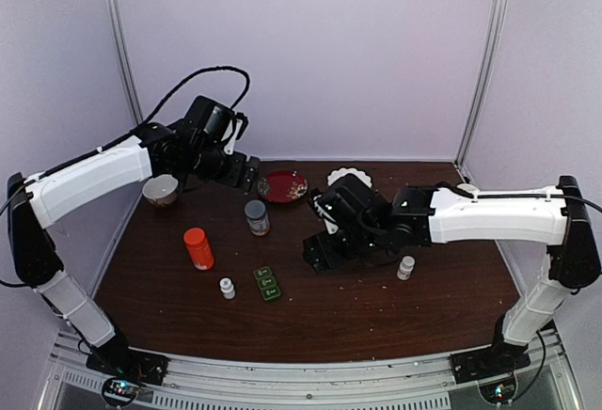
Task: Sort the pills into containers
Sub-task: Pick up the pill container from the center of the board.
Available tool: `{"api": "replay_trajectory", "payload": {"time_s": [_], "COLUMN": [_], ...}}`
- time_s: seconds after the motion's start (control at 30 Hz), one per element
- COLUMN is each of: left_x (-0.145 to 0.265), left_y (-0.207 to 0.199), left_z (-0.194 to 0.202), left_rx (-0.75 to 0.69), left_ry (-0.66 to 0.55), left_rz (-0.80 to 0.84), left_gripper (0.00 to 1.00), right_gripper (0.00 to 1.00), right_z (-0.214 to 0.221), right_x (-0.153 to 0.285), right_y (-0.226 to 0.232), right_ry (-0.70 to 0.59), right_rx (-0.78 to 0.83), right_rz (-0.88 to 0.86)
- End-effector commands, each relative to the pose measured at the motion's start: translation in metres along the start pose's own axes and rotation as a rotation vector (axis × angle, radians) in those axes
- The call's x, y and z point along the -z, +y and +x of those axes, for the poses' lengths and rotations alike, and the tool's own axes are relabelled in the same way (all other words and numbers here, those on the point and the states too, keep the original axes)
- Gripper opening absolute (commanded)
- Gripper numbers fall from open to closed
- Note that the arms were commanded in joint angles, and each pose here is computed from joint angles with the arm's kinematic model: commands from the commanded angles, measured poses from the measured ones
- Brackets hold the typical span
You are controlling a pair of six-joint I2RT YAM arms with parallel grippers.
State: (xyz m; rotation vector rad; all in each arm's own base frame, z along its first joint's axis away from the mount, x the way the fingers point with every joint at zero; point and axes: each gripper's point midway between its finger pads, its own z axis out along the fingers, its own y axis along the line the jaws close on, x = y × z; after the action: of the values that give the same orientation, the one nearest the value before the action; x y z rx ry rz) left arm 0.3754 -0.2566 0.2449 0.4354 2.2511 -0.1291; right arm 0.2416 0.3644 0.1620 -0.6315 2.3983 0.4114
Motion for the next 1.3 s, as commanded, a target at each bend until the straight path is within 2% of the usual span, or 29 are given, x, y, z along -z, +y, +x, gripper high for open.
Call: {"api": "replay_trajectory", "payload": {"time_s": [0.0, 0.23, 0.67, 0.87, 1.1, 1.27], "left_x": [0.001, 0.013, 0.018, 0.024, 0.045, 0.047], "left_y": [0.008, 0.02, 0.035, 0.043, 0.053, 0.055], "left_z": [0.012, 0.023, 0.034, 0.034, 0.028, 0.032], "left_rx": [0.021, 0.029, 0.073, 0.086, 0.13, 0.125], "left_ry": [0.0, -0.016, -0.047, -0.08, -0.197, -0.2], "left_rz": [-0.037, -0.068, -0.104, -0.134, -0.136, -0.139], "left_gripper": [0.98, 0.98, 0.98, 0.97, 0.97, 0.97], "right_gripper": [0.82, 0.82, 0.82, 0.81, 0.77, 0.75], "right_z": [-0.014, -0.015, 0.0, 0.013, 0.029, 0.038], "right_x": [-0.014, -0.044, -0.088, -0.105, -0.127, -0.137], "right_y": [0.036, 0.074, 0.103, 0.105, 0.1, 0.099], "right_ry": [-0.016, 0.021, 0.097, 0.134, 0.169, 0.184], "right_rx": [0.001, 0.046, 0.078, 0.056, 0.052, 0.072], "right_rz": [-0.076, -0.085, -0.082, -0.061, -0.011, 0.01]}}
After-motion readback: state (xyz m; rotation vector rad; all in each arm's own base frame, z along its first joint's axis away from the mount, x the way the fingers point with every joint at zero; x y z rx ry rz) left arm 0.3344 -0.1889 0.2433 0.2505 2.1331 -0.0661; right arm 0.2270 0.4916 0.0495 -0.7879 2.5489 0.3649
